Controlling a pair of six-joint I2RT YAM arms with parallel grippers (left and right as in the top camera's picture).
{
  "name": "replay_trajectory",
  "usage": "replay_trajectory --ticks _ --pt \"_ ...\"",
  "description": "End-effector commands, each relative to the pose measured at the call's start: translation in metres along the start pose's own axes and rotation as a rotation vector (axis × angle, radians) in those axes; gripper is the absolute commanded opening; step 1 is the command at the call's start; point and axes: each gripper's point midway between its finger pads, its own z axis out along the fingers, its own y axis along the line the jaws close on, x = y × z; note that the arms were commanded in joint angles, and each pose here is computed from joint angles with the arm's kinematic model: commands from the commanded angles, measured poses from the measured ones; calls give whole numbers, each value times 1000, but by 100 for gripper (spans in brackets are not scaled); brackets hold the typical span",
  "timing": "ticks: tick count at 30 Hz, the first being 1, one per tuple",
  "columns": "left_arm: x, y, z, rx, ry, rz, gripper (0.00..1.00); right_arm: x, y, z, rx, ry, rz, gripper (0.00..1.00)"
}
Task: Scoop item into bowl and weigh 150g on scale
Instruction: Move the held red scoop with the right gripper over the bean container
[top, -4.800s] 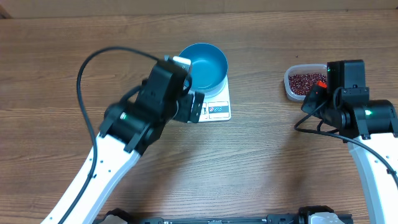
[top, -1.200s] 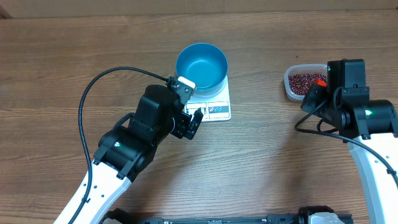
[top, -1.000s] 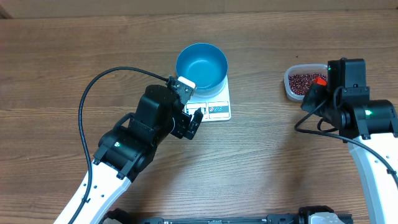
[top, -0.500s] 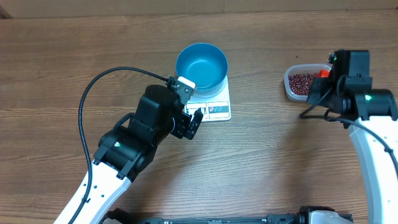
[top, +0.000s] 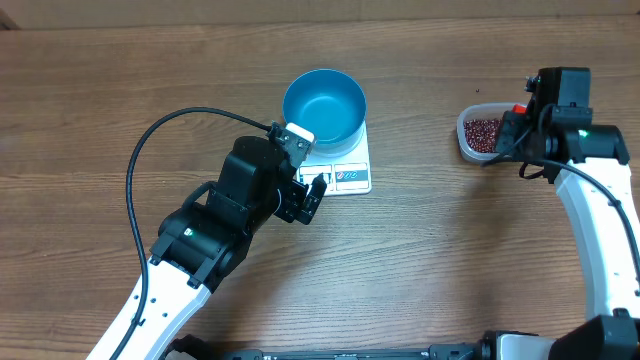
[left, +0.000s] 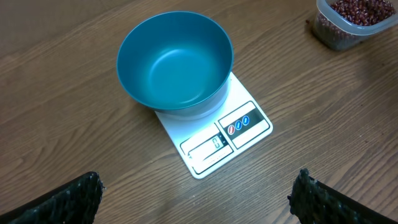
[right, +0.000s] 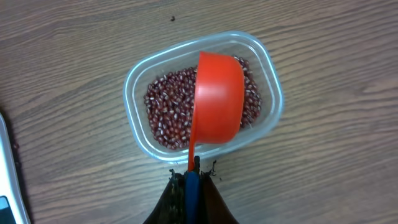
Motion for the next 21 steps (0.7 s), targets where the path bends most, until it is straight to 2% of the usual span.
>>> replay_trajectory --ticks 1,14,16,17,18,21 --pt "2 1 1 -1 5 17 100 -11 3 1 -11 -21 -4 4" --pt "2 1 1 -1 5 17 100 -15 4 8 -12 -29 -3 7" --pt "2 1 1 -1 5 17 100 -15 4 8 -12 -29 -3 11" --pt "2 1 1 -1 5 17 100 -15 4 8 -12 -29 -3 10" --pt "2 1 1 -1 5 17 100 -15 4 8 -12 -29 -3 5" --pt "2 1 1 -1 5 17 100 -16 4 8 -13 -32 -3 4"
